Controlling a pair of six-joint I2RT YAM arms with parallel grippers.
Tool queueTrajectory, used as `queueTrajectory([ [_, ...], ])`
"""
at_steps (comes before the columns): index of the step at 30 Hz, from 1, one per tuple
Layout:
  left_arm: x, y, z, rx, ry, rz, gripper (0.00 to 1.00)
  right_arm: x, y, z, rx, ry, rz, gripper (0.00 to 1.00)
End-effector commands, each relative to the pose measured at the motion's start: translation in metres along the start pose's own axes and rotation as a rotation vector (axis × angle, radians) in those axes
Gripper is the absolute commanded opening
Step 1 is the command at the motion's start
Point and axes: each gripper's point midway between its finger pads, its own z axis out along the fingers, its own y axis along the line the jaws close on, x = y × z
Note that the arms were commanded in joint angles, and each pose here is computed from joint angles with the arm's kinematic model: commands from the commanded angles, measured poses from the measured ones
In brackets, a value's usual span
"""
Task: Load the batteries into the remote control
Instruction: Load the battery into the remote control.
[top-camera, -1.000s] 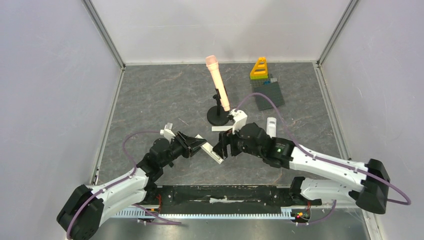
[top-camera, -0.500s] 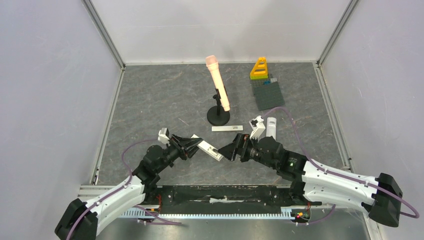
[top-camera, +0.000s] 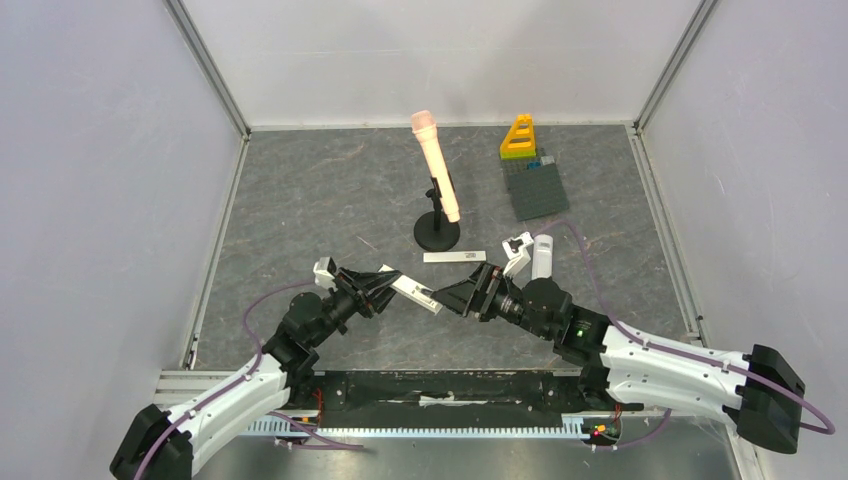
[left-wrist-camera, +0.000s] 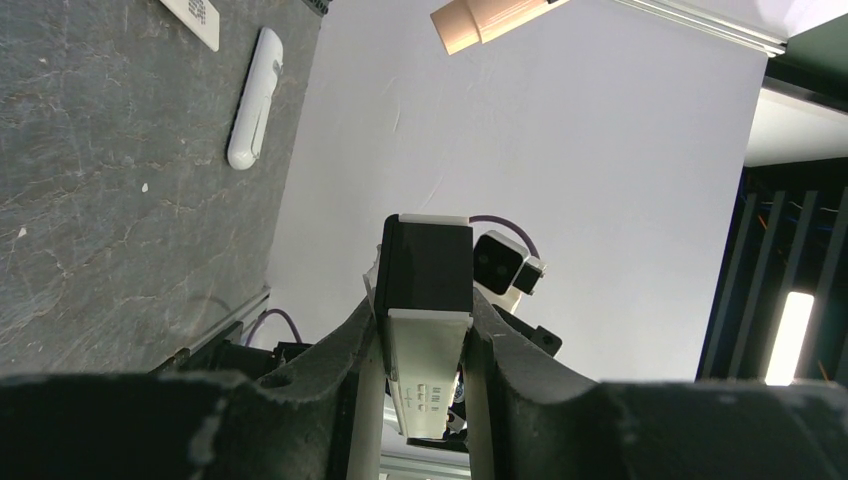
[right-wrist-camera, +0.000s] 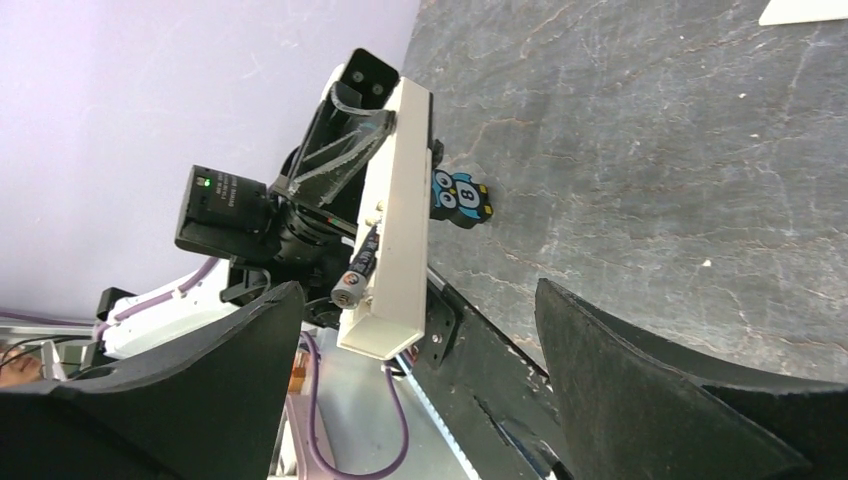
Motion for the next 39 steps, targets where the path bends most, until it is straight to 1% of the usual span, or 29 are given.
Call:
queueTrajectory([
  [1, 0.000, -0.009, -0.001, 0.038, 0.000, -0.043, 0.02, -0.007, 0.014, 0.002, -0.052, -0.029, 0.028, 0.88],
  [11, 0.001, -0.011, -0.002, 0.045, 0.005, -0.045, 0.02, -0.006, 0.012, 0.005, -0.030, -0.020, 0.043, 0.87],
  [12, -0.002, -0.002, -0.003, 0.027, -0.002, -0.049, 0.02, -0.007, 0.014, 0.004, -0.036, -0.021, 0.043, 0.87],
  [14, -0.003, 0.000, -0.003, 0.024, -0.005, -0.053, 0.02, -0.007, 0.014, 0.002, -0.045, -0.025, 0.042, 0.87],
  [21, -0.003, 0.000, -0.004, 0.028, -0.004, -0.058, 0.02, -0.006, 0.008, -0.002, -0.041, -0.035, 0.058, 0.85],
  [30, 0.000, -0.004, -0.005, 0.038, 0.007, -0.060, 0.02, -0.002, -0.001, 0.003, -0.014, -0.029, 0.078, 0.81],
  [39, 0.003, -0.004, -0.006, 0.040, 0.023, -0.040, 0.02, 0.003, 0.001, 0.008, -0.029, -0.004, 0.096, 0.81],
])
